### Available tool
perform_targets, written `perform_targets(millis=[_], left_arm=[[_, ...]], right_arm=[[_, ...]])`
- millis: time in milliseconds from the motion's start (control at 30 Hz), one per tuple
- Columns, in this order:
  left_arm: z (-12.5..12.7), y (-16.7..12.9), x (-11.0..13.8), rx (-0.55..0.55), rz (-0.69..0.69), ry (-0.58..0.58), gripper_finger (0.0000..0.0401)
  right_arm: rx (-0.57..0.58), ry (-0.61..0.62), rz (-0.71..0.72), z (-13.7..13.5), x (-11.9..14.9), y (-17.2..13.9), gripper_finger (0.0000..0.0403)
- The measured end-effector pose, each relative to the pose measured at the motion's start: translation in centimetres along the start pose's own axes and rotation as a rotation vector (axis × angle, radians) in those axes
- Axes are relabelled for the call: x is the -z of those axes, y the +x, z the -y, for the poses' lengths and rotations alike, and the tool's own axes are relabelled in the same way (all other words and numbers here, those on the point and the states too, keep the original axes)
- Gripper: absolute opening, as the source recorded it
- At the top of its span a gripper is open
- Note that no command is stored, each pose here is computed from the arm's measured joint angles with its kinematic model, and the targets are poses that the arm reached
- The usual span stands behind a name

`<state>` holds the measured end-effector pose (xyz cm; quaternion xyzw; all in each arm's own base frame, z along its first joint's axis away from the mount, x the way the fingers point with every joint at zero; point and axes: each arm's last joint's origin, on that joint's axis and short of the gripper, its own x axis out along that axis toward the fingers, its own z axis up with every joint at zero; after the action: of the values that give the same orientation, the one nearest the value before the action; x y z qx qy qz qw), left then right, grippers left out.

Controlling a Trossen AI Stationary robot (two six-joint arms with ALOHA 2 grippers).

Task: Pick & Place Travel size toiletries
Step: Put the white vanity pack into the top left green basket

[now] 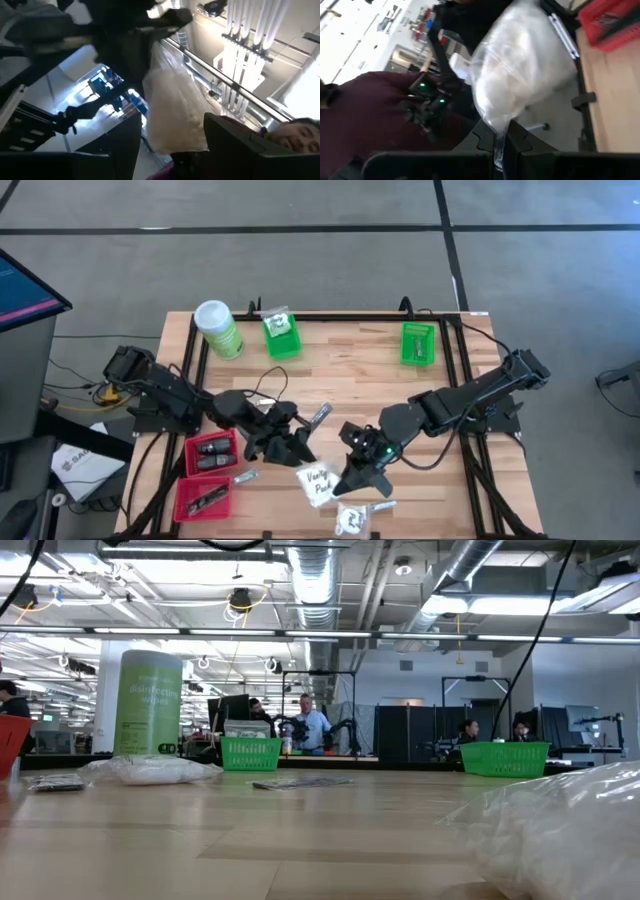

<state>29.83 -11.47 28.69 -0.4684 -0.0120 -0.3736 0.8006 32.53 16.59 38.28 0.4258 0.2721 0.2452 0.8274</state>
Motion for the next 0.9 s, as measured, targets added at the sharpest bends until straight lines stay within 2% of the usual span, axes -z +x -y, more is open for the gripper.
perform_targets(millis=[900], left_arm=[[0.3,0.2,0.4,0.013,-0.012,0.005,0.0208]], right_arm=[[0.086,0.048,-0.033,1.2,-0.1,-0.2,0.0]])
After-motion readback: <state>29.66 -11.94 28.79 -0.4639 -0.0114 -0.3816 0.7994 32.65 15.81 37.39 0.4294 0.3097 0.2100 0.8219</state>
